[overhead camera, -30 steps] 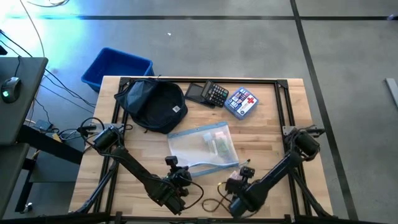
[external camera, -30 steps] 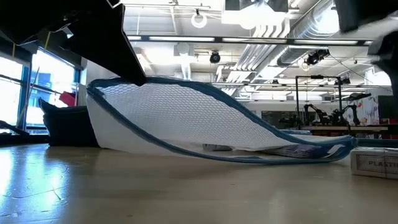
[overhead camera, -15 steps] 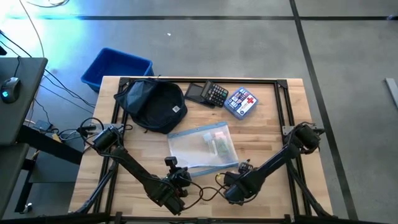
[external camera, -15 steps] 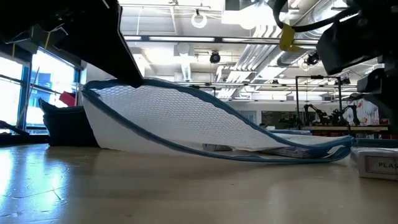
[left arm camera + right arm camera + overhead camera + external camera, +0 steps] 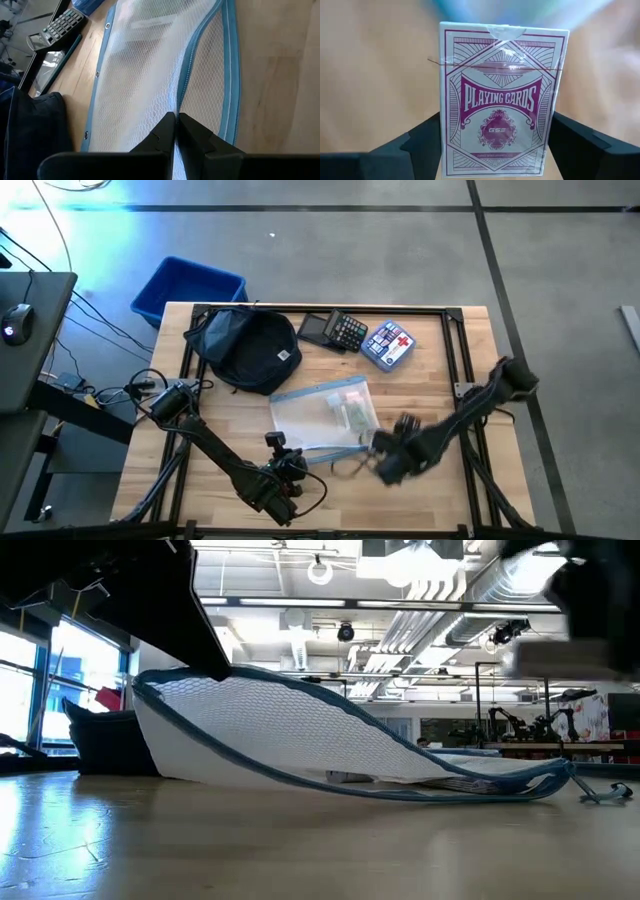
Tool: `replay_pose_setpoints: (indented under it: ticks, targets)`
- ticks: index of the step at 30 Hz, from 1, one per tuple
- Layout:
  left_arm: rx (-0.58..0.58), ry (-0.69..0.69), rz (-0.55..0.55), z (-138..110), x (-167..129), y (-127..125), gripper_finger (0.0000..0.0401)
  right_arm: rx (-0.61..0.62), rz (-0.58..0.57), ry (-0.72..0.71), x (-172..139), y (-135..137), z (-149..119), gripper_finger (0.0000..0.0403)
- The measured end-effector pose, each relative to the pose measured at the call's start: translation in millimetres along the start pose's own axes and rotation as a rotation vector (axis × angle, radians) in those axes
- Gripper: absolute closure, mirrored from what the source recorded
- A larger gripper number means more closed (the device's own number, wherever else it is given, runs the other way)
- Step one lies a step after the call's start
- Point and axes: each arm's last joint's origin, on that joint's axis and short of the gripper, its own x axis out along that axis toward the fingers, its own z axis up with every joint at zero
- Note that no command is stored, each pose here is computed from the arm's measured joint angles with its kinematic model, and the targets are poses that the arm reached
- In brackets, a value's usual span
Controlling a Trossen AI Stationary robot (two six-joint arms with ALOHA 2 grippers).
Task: Unpack backpack
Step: Remove the red game card from the zip big, then remove the purple granola bar from the transparent zip bag
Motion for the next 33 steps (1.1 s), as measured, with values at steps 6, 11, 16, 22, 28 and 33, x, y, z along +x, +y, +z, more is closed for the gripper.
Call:
replay_pose_setpoints:
  ticks: [6,11,16,22,28,33]
  targets:
    - [-0.001,0.000,-0.001,0.0,0.0,0.0,0.0401,0.245,-0.097,0.072,25.3,-101.8,11.5,0.0122]
    - [0.000,-0.001,-0.003,-0.4,-0.7,-0.5,0.0401,0.537,-0.185,0.210,70.6,-173.9,-12.4,0.0122]
    - [-0.001,-0.002,-0.003,-0.3,-0.7,-0.6,0.0401,0.609,-0.236,0.266,93.1,-206.0,-32.1,0.0077]
    - [-0.003,-0.003,-0.004,-0.1,-0.7,-0.7,0.0401,0.609,-0.392,0.056,81.5,-213.9,-21.1,0.0018]
    - [-0.006,-0.004,-0.006,0.1,-0.7,-1.0,0.0401,0.473,-0.246,-0.184,67.6,-177.4,-5.1,0.0044]
    - [-0.028,-0.019,-0.014,1.7,-0.7,-2.5,0.0401,0.225,0.131,-0.463,56.2,-91.7,-5.2,0.0046]
